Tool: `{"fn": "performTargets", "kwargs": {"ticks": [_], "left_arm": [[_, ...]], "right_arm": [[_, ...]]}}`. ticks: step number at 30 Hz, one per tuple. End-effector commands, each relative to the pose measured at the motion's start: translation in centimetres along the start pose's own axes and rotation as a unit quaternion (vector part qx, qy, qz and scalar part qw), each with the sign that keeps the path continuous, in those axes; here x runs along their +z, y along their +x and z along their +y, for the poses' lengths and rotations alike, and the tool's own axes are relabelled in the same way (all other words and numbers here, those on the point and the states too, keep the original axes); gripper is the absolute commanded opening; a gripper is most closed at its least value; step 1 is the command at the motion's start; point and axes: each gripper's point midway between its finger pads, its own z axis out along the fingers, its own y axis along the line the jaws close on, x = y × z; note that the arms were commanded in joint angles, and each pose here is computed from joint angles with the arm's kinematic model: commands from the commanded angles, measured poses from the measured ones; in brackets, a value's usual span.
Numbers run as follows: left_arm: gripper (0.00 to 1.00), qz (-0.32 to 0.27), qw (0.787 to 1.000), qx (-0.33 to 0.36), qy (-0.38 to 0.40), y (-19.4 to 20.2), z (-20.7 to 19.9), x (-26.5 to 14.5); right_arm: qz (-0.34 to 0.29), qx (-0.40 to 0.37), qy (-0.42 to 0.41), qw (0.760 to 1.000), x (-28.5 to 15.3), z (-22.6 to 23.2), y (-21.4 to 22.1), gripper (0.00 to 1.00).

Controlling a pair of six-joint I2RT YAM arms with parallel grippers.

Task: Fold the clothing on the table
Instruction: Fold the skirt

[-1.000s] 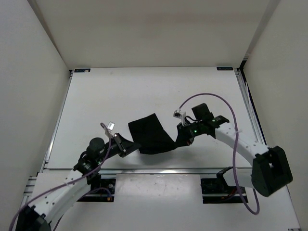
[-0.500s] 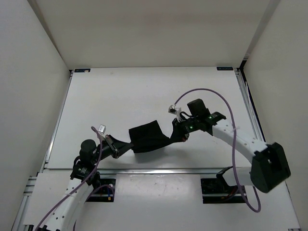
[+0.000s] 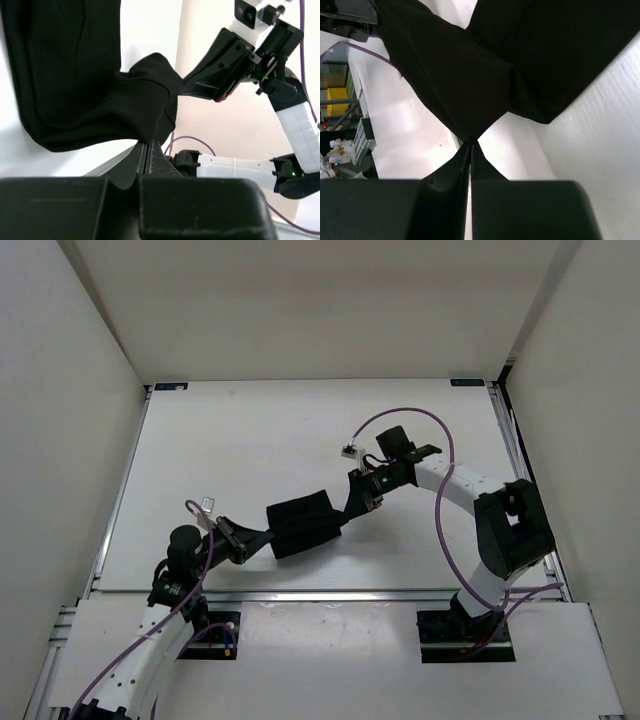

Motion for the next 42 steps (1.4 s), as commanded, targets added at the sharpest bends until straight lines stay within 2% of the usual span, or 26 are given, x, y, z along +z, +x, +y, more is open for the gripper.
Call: {"fn": "performTargets", "kwargs": {"ticks": [1, 6, 17, 23, 28, 30, 36, 38, 42], "left_arm": [[0.0, -0.05, 0.999, 0.015, -0.007, -2.2, 0.1, 0.2], [0.0, -0.066, 0.997, 0.022, -0.032, -2.9, 1.0, 1.0], [0.0, -0.101, 0.992, 0.067, -0.034, -6.4, -1.2, 2.4], [0.0, -0.079, 0.993, 0.081, -0.033, -5.6, -2.7, 2.8], [0.0, -0.049, 0.996, 0.071, -0.017, -2.3, -2.8, 2.0], [0.0, -0.029, 0.998, 0.047, -0.02, -0.5, -1.5, 1.2], [0.0, 0.025, 0.999, -0.031, -0.03, 3.3, 2.5, -0.8], [0.0, 0.059, 0.996, -0.05, -0.048, 4.7, 3.9, -1.3], [0.0, 0.088, 0.993, -0.033, -0.066, 5.5, 4.5, -2.0]], "right_arm": [[-0.018, 0.003, 0.04, 0.999, -1.3, -2.1, -1.2, 0.0], [-0.034, -0.006, 0.054, 0.998, -1.5, -2.9, -2.3, 0.0], [-0.067, 0.017, 0.077, 0.995, -2.7, -5.3, -4.9, 0.0], [-0.07, -0.007, 0.083, 0.994, -3.6, -4.1, -4.4, 0.0], [-0.031, -0.053, 0.115, 0.992, -3.3, -2.1, -0.2, 0.0], [-0.021, -0.07, 0.119, 0.99, -3.3, -0.7, 1.4, 0.0], [0.076, -0.045, 0.113, 0.99, -2.5, 0.8, 9.8, 0.0], [0.115, -0.027, 0.119, 0.986, -2.5, 0.8, 12.9, 0.0], [0.117, -0.037, 0.142, 0.982, -3.1, 0.3, 13.7, 0.0]]}}
